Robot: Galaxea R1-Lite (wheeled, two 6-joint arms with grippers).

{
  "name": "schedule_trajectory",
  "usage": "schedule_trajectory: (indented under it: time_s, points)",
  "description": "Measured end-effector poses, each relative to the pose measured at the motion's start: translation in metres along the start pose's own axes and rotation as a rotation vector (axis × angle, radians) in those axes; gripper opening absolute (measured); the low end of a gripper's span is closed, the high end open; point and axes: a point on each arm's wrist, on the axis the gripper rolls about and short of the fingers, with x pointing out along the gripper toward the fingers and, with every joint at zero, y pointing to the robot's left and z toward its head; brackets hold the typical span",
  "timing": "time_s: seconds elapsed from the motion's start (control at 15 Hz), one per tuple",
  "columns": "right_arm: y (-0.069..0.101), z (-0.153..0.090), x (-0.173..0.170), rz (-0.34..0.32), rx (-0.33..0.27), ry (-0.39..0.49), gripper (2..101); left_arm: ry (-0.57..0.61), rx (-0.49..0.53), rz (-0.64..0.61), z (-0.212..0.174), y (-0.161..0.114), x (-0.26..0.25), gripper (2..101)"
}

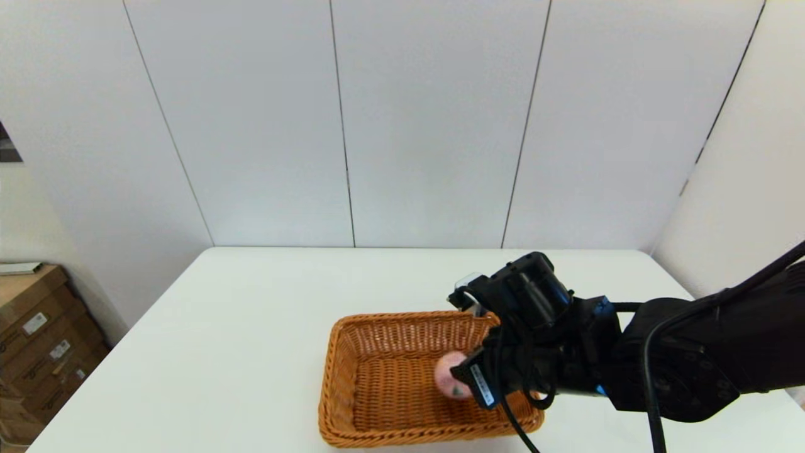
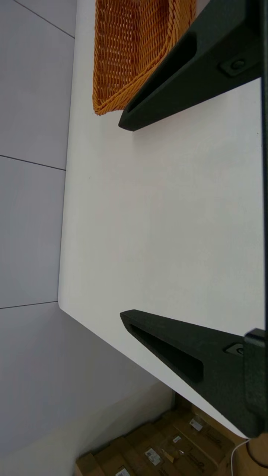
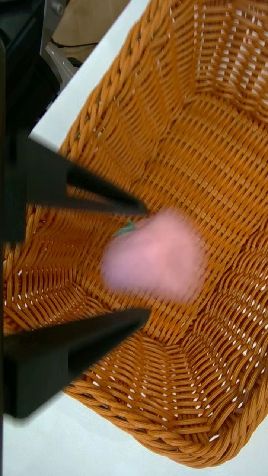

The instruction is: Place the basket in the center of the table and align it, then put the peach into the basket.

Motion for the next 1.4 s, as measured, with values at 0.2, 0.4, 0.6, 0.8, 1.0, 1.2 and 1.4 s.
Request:
schedule_trajectory:
  time_s: [0.2, 0.4, 0.6, 0.8, 1.0, 1.2, 1.4]
  points:
    - [-0.008, 0.005, -0.006, -0.018, 0.022, -0.031, 67.5, 0.0, 0.0, 0.0, 0.0, 0.0, 0.0, 97.8]
    - [-0.026, 0.015, -0.029, -0.06, 0.068, -0.105, 77.3, 0.0, 0.0, 0.0, 0.0, 0.0, 0.0, 97.8]
    - [-0.05, 0.022, -0.072, -0.189, 0.131, -0.229, 83.7, 0.0, 0.0, 0.0, 0.0, 0.0, 0.0, 97.8]
    - [-0.058, 0.015, -0.128, -0.302, 0.159, -0.364, 88.2, 0.0, 0.001, -0.001, 0.0, 0.0, 0.0, 97.8]
    - [-0.056, -0.011, -0.179, -0.358, 0.14, -0.476, 91.4, 0.0, 0.001, -0.001, 0.0, 0.0, 0.0, 97.8]
    - [-0.051, -0.053, -0.216, -0.393, 0.07, -0.553, 93.4, 0.0, 0.002, 0.0, 0.0, 0.0, 0.0, 97.8]
    - [-0.054, -0.101, -0.233, -0.504, 0.035, -0.571, 94.9, 0.0, 0.002, -0.001, 0.0, 0.0, 0.0, 97.8]
